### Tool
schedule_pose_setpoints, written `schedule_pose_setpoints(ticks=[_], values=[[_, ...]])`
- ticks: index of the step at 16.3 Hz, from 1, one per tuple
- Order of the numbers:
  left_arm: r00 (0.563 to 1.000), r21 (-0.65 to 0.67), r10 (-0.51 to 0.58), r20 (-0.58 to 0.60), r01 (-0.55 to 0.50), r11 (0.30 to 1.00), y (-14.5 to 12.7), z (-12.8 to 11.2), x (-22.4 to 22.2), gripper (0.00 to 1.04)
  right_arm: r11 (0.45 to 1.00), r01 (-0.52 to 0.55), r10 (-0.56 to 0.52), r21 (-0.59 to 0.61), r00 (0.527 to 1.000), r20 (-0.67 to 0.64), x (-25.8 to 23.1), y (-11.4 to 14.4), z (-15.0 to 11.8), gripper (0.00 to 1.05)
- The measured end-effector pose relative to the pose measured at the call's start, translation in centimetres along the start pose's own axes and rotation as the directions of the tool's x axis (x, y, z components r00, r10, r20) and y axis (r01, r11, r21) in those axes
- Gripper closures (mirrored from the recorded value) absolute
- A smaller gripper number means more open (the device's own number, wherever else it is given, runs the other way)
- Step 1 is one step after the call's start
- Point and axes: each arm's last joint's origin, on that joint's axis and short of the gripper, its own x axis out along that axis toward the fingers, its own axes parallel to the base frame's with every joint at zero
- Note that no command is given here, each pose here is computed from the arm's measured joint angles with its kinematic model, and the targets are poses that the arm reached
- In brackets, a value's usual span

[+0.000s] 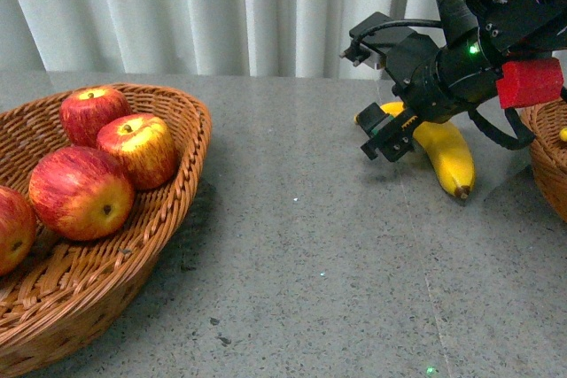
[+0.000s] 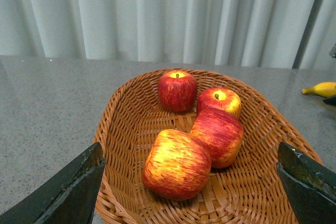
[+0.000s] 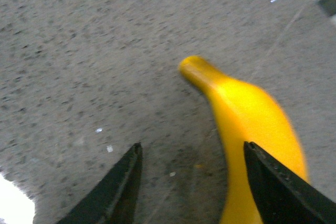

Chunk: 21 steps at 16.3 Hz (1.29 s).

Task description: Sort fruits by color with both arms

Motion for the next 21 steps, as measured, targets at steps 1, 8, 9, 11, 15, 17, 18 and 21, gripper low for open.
schedule_pose_setpoints(ticks=[1, 8, 9, 11, 15, 17, 18, 21], values=[[1.0, 0.0, 0.0, 0.0, 0.0, 1.0, 0.0, 0.0, 0.0, 0.07, 1.0, -0.029, 0.029, 0.0, 0.999, -0.018, 0.3, 0.6, -0.4, 0.53], [1.0, 0.0, 0.0, 0.0, 0.0, 1.0, 0.0, 0.0, 0.0, 0.07, 0.992, -0.12, 0.119, 0.046, 0.992, 0.03, -0.5, 1.2, -0.5, 1.02], [1.0, 0.0, 0.0, 0.0, 0.0, 1.0, 0.0, 0.0, 0.0, 0.07, 0.984, -0.159, 0.155, 0.075, 0.986, 0.062, -1.2, 0.9, -0.3, 0.91], [1.0, 0.0, 0.0, 0.0, 0.0, 1.0, 0.0, 0.0, 0.0, 0.07, 0.969, -0.212, 0.182, 0.125, 0.96, 0.213, -4.3, -0.9, 1.9, 0.66], [1.0, 0.0, 0.0, 0.0, 0.0, 1.0, 0.0, 0.0, 0.0, 0.07, 0.952, -0.17, 0.116, 0.253, 0.97, 0.215, -6.0, -4.8, 1.0, 0.16], [1.0, 0.0, 0.0, 0.0, 0.0, 1.0, 0.0, 0.0, 0.0, 0.07, 0.95, -0.139, 0.098, 0.278, 0.983, 0.157, -5.2, -4.7, 0.3, 0.07], [1.0, 0.0, 0.001, 0.0, -0.001, 1.0, 0.0, 0.0, 0.0, 0.07, 0.955, -0.112, 0.082, 0.274, 0.99, 0.118, -4.9, -4.7, 0.7, 0.07], [1.0, 0.0, 0.0, 0.0, 0.0, 1.0, 0.0, 0.0, 0.0, 0.07, 0.962, -0.073, 0.07, 0.263, 0.997, 0.02, -3.9, -4.6, 2.2, 0.07]])
